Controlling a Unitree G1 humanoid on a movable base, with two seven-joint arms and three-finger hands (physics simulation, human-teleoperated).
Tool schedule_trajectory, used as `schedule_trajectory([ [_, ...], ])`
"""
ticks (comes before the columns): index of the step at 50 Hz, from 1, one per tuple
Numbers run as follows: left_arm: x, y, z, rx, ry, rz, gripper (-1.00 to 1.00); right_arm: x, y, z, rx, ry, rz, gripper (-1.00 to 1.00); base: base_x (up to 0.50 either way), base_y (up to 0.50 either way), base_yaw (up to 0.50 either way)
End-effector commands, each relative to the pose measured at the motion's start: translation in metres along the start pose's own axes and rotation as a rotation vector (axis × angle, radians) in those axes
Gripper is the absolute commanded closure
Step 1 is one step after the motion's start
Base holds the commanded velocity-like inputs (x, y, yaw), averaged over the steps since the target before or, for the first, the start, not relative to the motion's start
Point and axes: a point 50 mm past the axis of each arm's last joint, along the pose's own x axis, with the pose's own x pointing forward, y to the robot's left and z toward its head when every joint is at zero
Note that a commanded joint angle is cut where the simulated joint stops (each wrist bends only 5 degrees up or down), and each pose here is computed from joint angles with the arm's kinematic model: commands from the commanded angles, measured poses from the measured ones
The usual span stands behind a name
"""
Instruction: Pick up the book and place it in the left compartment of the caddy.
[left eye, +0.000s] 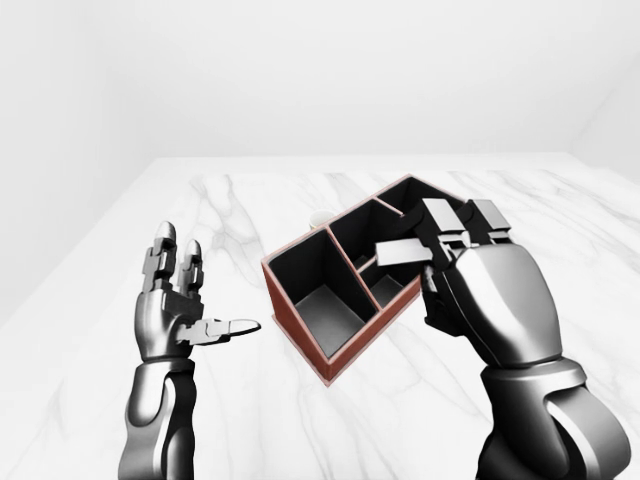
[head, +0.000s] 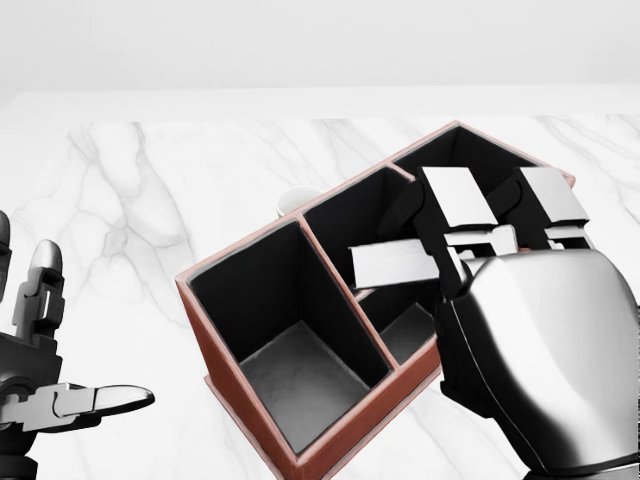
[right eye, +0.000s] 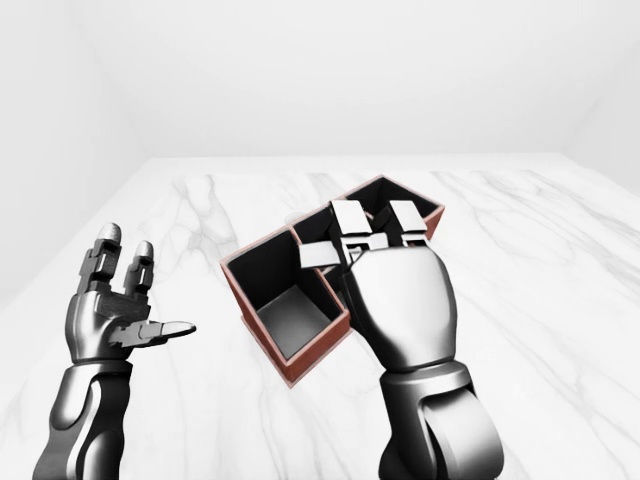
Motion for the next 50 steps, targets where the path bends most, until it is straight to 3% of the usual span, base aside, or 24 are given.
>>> schedule_trajectory([
  [1, 0.0, -0.001, 0.0, 0.001, -0.001, -0.001, -1.0, 0.0, -0.003, 0.01, 0.051, -0.11, -0.01, 1.0, 0.0, 0.0, 0.0],
  [15, 0.0, -0.002, 0.0, 0.001, 0.001, -0.003, -1.0, 0.004, -0.01, 0.014, 0.02, -0.248, -0.024, 1.0, 0.0, 0.0, 0.0],
  [26, 0.001, -0.001, -0.002, 0.0, 0.005, -0.002, -1.0, 0.009, -0.012, 0.007, 0.045, -0.257, -0.019, 1.0, 0.0, 0.0, 0.0],
  [33, 0.0, -0.001, -0.001, 0.001, 0.006, -0.003, -1.0, 0.016, -0.008, -0.004, 0.132, -0.26, 0.011, 1.0, 0.0, 0.0, 0.0],
  [48, 0.0, -0.003, -0.004, 0.002, 0.016, -0.008, -1.0, 0.016, -0.006, -0.005, 0.303, -0.449, 0.108, 1.0, 0.0, 0.0, 0.0],
  [50, 0.0, -0.003, -0.004, 0.003, 0.017, -0.008, -1.0, 0.016, 0.002, -0.005, 0.35, -0.459, 0.161, 1.0, 0.0, 0.0, 0.0],
])
